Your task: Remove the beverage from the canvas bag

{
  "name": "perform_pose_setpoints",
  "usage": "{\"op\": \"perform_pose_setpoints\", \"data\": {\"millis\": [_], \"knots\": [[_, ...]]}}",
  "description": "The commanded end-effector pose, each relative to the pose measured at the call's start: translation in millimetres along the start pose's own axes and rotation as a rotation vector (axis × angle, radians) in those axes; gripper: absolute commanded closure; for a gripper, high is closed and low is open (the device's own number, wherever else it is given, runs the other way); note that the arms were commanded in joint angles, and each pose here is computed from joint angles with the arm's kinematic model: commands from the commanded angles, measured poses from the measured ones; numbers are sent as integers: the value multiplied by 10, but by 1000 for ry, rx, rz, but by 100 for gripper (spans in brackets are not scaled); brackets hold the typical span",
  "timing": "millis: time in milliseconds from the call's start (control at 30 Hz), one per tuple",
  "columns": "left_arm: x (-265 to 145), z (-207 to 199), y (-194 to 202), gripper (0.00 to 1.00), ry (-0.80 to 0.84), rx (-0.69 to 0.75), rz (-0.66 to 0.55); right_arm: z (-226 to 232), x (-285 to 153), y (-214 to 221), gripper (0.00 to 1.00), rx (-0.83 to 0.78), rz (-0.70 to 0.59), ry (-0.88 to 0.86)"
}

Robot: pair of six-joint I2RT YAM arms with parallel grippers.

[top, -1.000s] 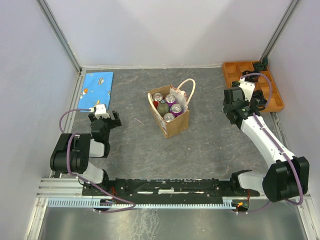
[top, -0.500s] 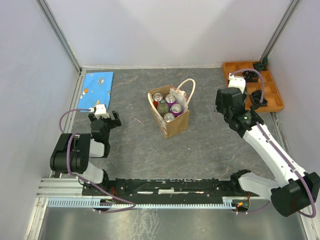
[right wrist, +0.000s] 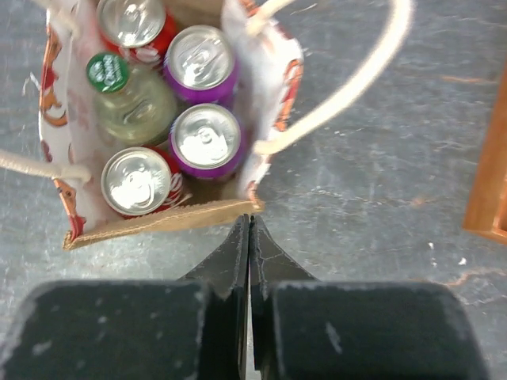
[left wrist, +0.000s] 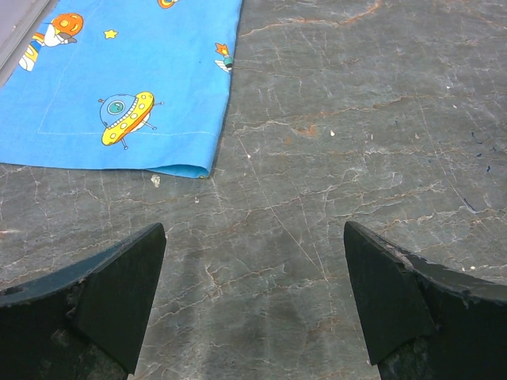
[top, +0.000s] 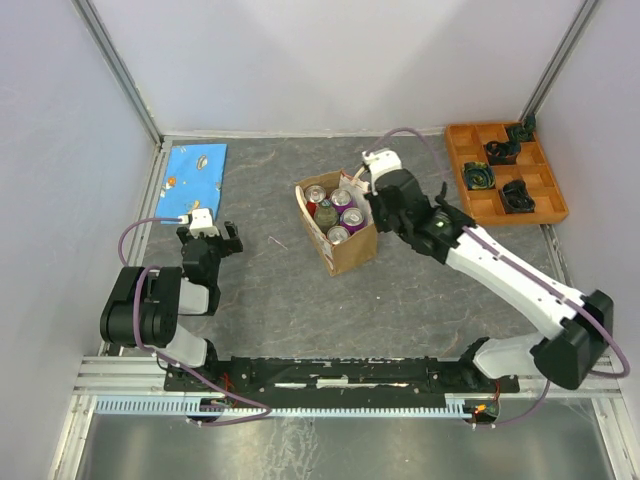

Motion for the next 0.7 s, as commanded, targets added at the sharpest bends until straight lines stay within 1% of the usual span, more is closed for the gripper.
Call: {"op": "perform_pose_setpoints", "data": {"millis": [0, 100, 200, 233, 400, 667], "knots": [[52, 11, -153, 1, -9, 38, -62, 247, 94, -26, 99, -46, 31, -83], [52, 12, -147, 1, -9, 38, -60, 343, 163, 43, 92, -49, 68, -119], [53, 14, -154, 1, -9, 37, -63, 397, 223, 115, 82, -48, 98, -139], [53, 16, -153, 1, -10, 37, -62, 413, 252, 148, 80, -50, 111, -141], [54, 15, -155, 1, -11, 37, -63, 468, 375, 227, 79, -49, 130, -138], [53, 15, -151, 1, -10, 38, -61, 544, 434, -64, 78, -24, 46, -140]]}}
Point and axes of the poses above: each gripper's point midway between its finger pads, its own x axis out along the fingers, its own z axis along the line the jaws close on, y = z × x, the point moved 7 cm from there along -x, back along the fingers, and after that the axes turned 4 degrees about x, right-handed, at the moved point
